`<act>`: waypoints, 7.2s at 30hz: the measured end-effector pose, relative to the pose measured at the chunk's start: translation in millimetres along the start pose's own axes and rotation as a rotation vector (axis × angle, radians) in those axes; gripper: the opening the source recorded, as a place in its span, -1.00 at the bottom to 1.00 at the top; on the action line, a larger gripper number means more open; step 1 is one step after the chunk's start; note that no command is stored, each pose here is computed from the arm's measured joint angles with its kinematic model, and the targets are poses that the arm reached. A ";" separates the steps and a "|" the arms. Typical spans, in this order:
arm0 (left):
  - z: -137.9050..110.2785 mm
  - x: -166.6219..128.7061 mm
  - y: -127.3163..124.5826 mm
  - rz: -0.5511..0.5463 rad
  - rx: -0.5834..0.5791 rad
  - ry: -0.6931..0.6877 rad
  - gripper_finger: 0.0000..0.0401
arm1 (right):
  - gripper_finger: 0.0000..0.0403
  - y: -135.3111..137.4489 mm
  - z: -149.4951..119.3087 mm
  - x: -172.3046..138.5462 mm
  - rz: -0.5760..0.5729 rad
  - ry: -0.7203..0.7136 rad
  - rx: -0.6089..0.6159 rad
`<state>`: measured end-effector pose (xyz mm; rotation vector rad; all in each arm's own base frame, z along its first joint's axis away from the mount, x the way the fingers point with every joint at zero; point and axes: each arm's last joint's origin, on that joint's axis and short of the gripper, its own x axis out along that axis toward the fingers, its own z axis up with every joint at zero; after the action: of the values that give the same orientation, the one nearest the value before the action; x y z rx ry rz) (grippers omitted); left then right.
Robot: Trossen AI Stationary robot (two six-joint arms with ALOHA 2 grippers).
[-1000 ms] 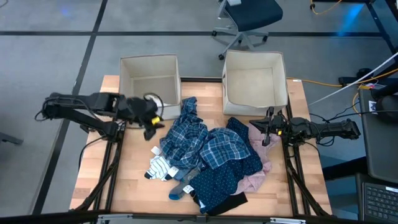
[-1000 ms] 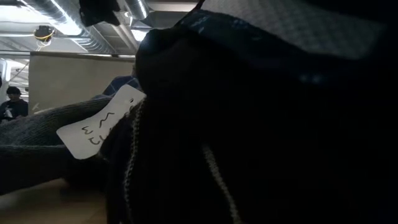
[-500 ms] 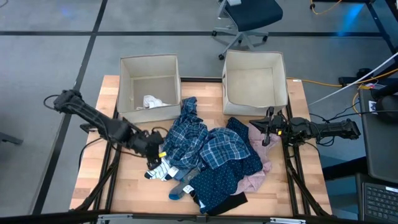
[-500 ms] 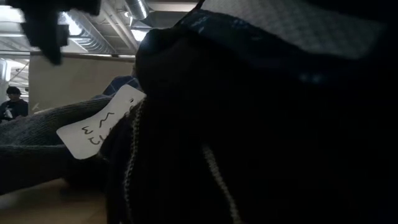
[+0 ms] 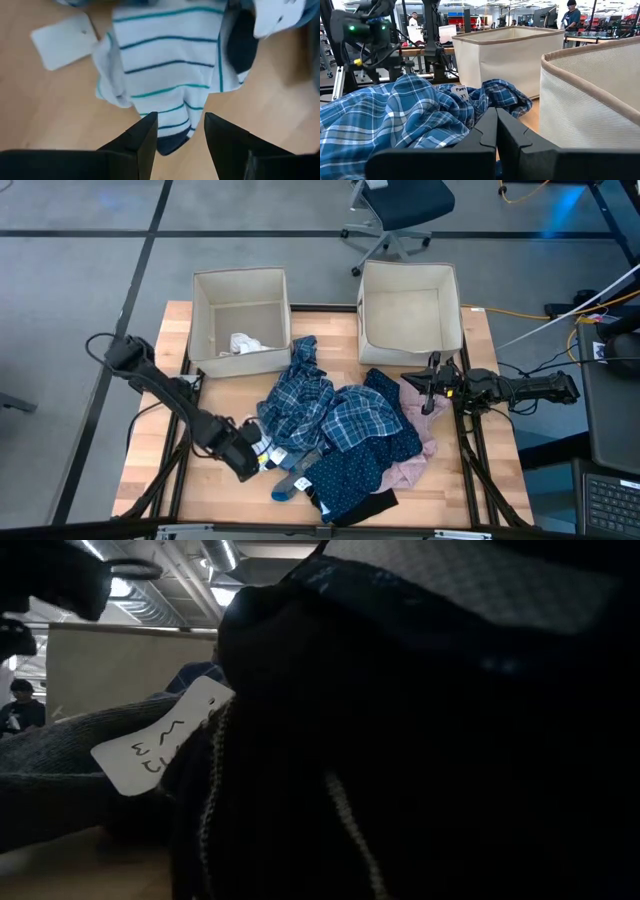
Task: Sort clothes
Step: Put the white patterned sock into the left laundry bin
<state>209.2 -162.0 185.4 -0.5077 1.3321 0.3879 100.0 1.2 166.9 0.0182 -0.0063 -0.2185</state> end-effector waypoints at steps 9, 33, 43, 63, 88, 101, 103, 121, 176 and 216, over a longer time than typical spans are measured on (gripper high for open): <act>-7.7 40.0 -6.7 0.136 0.039 0.050 -0.24 | -0.97 0.0 0.0 0.0 0.000 0.000 0.002; -6.4 5.9 2.1 0.162 0.143 0.078 -0.97 | -0.97 0.0 -0.1 0.0 0.001 0.000 0.003; 4.4 -73.2 17.2 0.018 0.132 -0.198 -0.97 | -0.97 0.0 0.0 0.0 0.001 0.000 0.003; 52.9 -174.3 103.9 0.363 0.034 -0.983 -0.97 | -0.97 0.0 0.0 0.0 0.001 0.000 0.003; 102.3 -164.8 211.3 0.709 -0.252 -0.719 -0.75 | -0.97 0.0 -0.1 0.0 0.001 0.001 0.023; 107.8 -166.2 222.8 0.604 -0.269 -0.702 -0.04 | -0.97 0.0 0.0 0.0 0.001 0.000 0.023; 111.6 -166.2 218.7 0.452 -0.252 -0.722 0.05 | -0.97 0.0 0.0 0.0 0.001 0.001 0.023; 108.2 -151.3 117.9 -0.315 0.204 -0.613 0.15 | -0.97 0.0 0.0 0.0 0.001 0.000 0.028; 10.1 35.4 70.9 0.058 0.172 -0.112 -0.84 | -0.97 0.0 -0.1 0.0 0.001 0.001 0.000; 97.7 -201.8 147.1 0.608 0.118 -0.947 -0.98 | -0.97 0.1 5.6 -0.2 0.002 -0.055 0.046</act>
<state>168.7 18.5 379.5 0.2102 0.5408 0.9079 99.8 1.3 172.5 0.0586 -0.0657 -0.2167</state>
